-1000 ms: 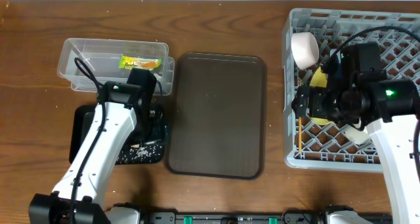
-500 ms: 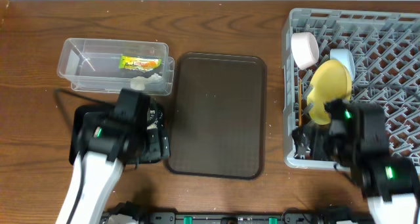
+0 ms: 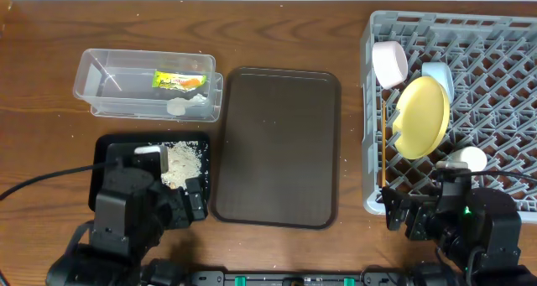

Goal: Sort waste into correct bins and load items into the dishwasher rack

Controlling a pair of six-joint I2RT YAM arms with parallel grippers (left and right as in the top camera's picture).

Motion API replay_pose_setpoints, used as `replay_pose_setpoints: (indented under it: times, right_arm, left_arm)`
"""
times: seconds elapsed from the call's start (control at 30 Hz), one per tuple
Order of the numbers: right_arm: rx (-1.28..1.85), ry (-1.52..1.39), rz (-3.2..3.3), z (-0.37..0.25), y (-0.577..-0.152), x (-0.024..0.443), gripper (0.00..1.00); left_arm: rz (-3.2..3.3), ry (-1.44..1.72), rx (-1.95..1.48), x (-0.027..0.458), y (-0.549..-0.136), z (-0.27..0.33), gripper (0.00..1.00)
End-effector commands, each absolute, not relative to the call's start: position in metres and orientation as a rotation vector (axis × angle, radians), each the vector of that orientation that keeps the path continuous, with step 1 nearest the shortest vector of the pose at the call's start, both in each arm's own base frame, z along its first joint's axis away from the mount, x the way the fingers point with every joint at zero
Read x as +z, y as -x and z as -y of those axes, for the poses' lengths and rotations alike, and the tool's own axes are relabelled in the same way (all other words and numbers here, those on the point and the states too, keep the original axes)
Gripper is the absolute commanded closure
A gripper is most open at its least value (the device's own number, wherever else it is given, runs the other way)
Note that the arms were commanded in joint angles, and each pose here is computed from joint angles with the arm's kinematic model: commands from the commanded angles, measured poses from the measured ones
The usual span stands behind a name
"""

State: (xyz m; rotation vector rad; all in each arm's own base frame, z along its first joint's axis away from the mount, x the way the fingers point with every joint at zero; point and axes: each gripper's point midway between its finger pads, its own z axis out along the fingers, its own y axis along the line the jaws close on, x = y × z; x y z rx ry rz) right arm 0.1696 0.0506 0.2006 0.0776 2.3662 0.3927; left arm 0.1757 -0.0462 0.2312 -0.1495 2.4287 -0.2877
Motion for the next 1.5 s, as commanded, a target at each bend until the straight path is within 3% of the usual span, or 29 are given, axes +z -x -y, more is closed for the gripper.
replay_pose_setpoints:
  times: [0.0,0.4,0.87,1.47]
  right_arm:
    - [0.397,-0.097,-2.379,-0.050,-0.168,0.196,0.01]
    - [0.250,-0.042,-2.375,-0.035,-0.168,0.194,0.01]
    - [0.164,0.013,-1.881,-0.024,-0.191,0.232,0.01]
    - [0.220,0.030,-1.487,-0.035,-0.241,0.204,0.01]
  left_arm:
    - [-2.430,0.160,-0.273,0.229,-0.176,0.044,0.04]
    - [-2.430,0.160,-0.273,0.229,-0.176,0.044,0.03]
    - [-2.430,0.160,-0.273,0.229,-0.176,0.044,0.03]
    - [-2.430,0.160,-0.273,0.229,-0.176,0.044,0.03]
